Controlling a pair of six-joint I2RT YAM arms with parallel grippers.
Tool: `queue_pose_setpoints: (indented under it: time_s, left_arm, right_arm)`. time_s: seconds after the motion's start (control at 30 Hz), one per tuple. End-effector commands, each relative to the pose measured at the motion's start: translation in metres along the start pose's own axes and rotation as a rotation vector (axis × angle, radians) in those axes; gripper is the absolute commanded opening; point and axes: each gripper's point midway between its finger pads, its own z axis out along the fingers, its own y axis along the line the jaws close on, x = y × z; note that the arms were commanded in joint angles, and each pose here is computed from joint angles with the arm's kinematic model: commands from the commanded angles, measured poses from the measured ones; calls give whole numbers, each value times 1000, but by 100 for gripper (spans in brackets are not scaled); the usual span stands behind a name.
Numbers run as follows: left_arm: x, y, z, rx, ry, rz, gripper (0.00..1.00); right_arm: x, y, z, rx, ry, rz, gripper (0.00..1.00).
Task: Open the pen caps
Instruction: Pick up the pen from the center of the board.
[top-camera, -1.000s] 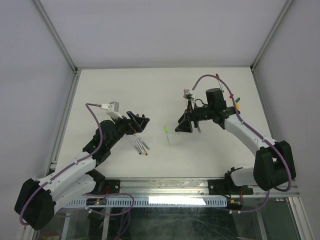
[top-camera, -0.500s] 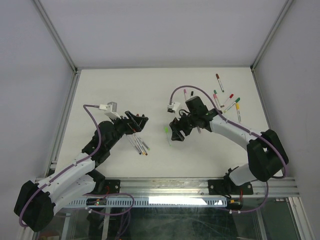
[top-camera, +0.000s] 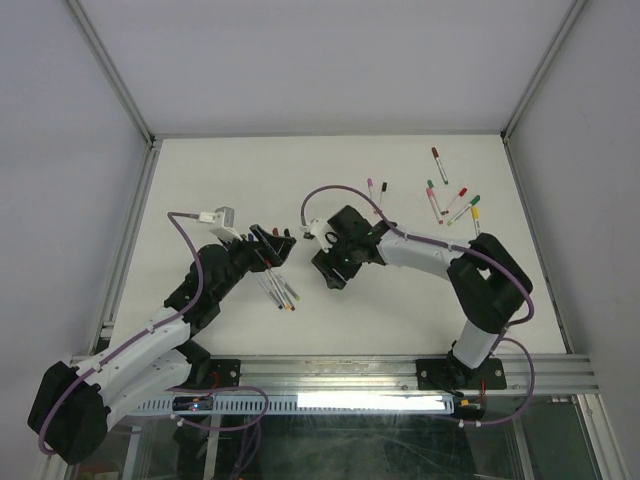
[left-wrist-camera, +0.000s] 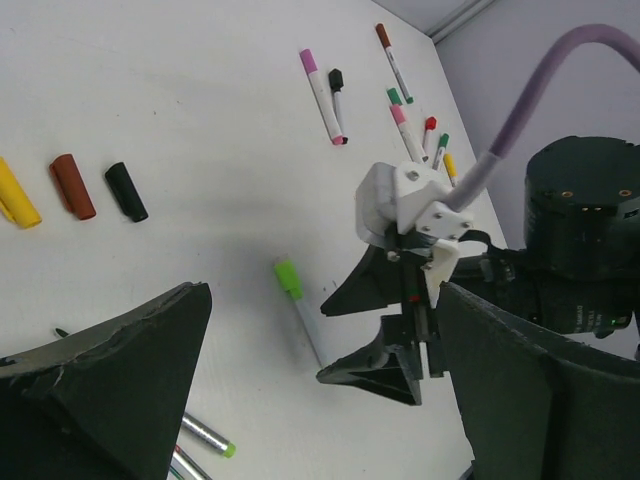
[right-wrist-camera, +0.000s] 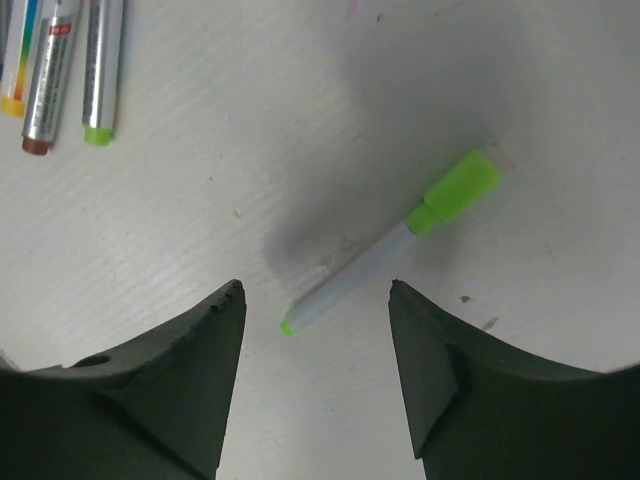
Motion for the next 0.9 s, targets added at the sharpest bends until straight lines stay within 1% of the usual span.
queue_pose_setpoints:
  time_s: [0.0,0.17,0.3,0.33,0.5,0.67,0.73,0.87]
  left_arm:
    - [-16,-11,-2,36,-64,-14,99]
    - [-18,-8,-6,22,-80,-11,99]
    - [-18,-8,-6,23,-81,-7,99]
    - [-18,-8,-6,23,-79,-5,99]
    - [-17,-8,-8,25,-76,-3,99]
    - [-16,-8,-9,30,-75,-6,99]
    - [-15,-9,-9,36,-71,-8,99]
    - [-13,-13,-7,61,-61,-17,99]
  right_arm:
    - [-22,-10,10,93,-27,61,60]
    - [-18,-16,13,134,-17,71,49]
    - [-13,-21,17,152,4,60,44]
    - [-11,-23,18,159,13,57,41]
    - [-5,-31,18,198,44,34,32]
    - [-6,-39,11,212,40,26,14]
    - [-4,-42,10,211,47,30,9]
    - [-3,-49,6,211,52,45,8]
